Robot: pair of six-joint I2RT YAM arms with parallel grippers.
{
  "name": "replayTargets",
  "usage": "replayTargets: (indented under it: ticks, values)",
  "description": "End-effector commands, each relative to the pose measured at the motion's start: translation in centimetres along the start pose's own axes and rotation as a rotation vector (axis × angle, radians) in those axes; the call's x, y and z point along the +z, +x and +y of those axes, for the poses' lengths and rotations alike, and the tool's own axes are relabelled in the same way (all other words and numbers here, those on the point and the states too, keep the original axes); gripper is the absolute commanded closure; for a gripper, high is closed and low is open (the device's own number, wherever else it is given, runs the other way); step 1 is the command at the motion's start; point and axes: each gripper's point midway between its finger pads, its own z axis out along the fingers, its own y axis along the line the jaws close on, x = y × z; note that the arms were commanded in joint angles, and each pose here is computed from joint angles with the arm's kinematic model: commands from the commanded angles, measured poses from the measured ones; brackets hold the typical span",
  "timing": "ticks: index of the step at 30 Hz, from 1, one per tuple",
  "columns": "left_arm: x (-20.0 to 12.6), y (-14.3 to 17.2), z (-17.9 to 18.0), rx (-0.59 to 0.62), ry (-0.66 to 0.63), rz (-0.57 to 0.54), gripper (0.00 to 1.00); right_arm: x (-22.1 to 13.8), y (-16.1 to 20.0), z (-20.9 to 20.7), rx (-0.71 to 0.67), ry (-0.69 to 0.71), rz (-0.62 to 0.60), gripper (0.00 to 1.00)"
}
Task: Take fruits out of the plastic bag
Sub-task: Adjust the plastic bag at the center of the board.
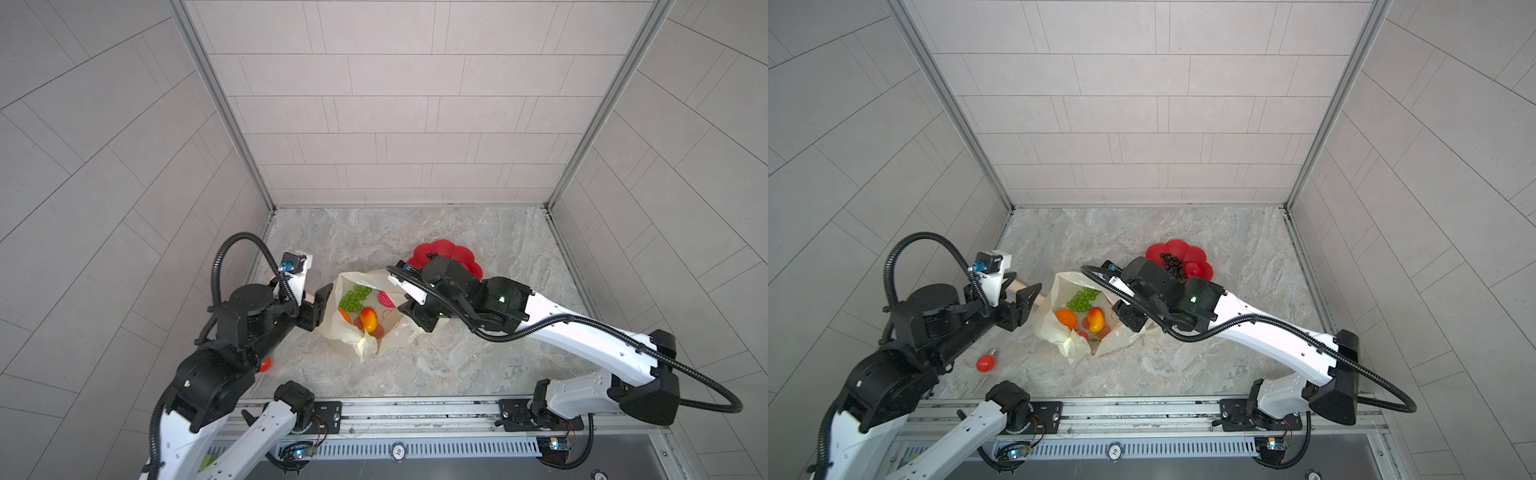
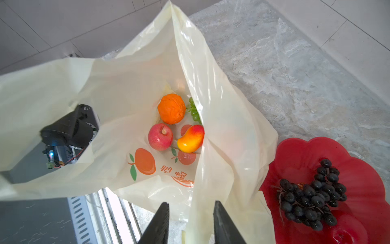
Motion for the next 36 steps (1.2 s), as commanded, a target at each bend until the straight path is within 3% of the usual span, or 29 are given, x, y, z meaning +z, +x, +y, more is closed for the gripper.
replayTargets:
  ticks: [1, 5, 9, 13, 19, 22, 27, 36]
  values:
    - [-1.7, 6.9, -0.8, -0.126, 0.031, 0.338, 0.34, 2.2, -1.4, 1.2, -0.062, 0.01, -0.011, 0.61]
    - [-4.2, 9.4, -1.3, -0.252, 0.038, 0.437, 0.34, 5.3, -2.2, 5.3, -0.107, -0.084, 0.04, 0.64]
    - [-5.3, 10.8, -3.3, -0.38, 0.132, 0.49, 0.34, 7.1, -2.7, 9.6, -0.137, -0.181, 0.041, 0.65]
    - [-5.3, 11.9, -4.9, -0.478, 0.202, 0.54, 0.32, 7.9, -3.4, 11.8, -0.053, -0.272, 0.006, 0.65]
    - [-5.4, 10.2, -6.6, -0.639, 0.333, 0.375, 0.25, 9.5, -3.3, 12.3, 0.111, -0.299, -0.013, 0.65]
    - [-4.7, 10.4, -6.7, -0.745, 0.339, 0.344, 0.25, 10.1, -3.1, 12.4, 0.17, -0.3, -0.02, 0.67]
    - [-3.5, 10.0, -6.7, -0.906, 0.355, 0.285, 0.25, 10.0, -1.8, 10.5, 0.216, -0.184, -0.044, 0.71]
    - [-1.8, 10.0, -7.6, -1.026, 0.402, 0.313, 0.25, 9.6, -1.5, 11.2, 0.197, -0.206, -0.055, 0.69]
